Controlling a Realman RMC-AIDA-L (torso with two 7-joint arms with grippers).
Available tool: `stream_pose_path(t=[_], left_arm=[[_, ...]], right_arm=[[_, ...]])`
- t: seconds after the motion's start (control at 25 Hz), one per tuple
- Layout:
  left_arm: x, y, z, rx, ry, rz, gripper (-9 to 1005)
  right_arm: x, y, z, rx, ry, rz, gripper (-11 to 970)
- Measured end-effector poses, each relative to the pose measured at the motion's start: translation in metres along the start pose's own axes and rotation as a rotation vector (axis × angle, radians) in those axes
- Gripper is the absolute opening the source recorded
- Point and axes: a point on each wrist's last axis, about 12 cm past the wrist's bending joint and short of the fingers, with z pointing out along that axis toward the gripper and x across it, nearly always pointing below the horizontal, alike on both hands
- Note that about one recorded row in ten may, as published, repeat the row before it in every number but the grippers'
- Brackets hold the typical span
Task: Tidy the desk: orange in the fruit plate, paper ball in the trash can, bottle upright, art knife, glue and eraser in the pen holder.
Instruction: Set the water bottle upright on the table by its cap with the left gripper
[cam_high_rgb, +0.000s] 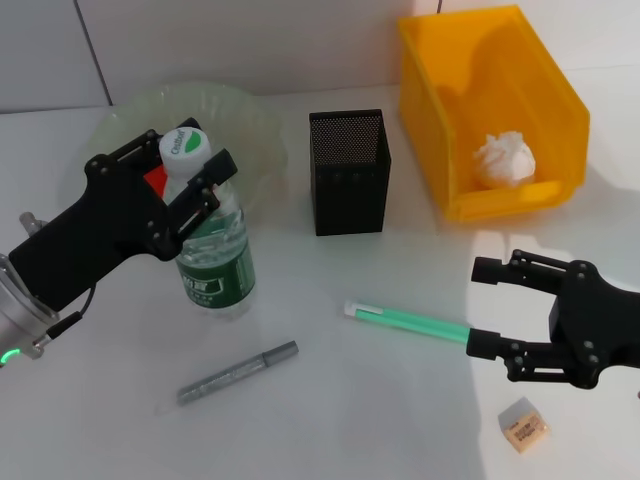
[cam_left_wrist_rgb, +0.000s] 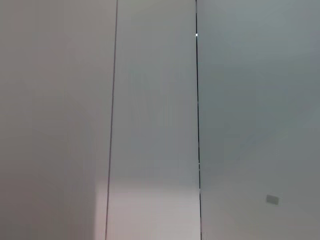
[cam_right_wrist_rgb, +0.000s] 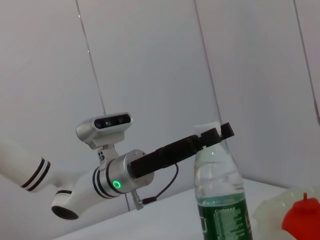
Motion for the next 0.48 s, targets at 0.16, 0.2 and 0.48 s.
stream_pose_path(t=[0.16,0.2,0.48], left_arm=[[0.007,0.004,-0.005,-0.062,0.053,0.032,444],[0.009,0.004,-0.007,-0.076,0.063,0.04,444],[0.019,0.006,-0.018,-0.16,0.117,0.102,444]], right_arm=[[0.001,0.0,0.0,0.003,0.003,0.001,826],[0.001,0.0,0.0,0.002,0.003,0.001,826],[0.001,-0.001,0.004,-0.005,0.005,0.002,827]])
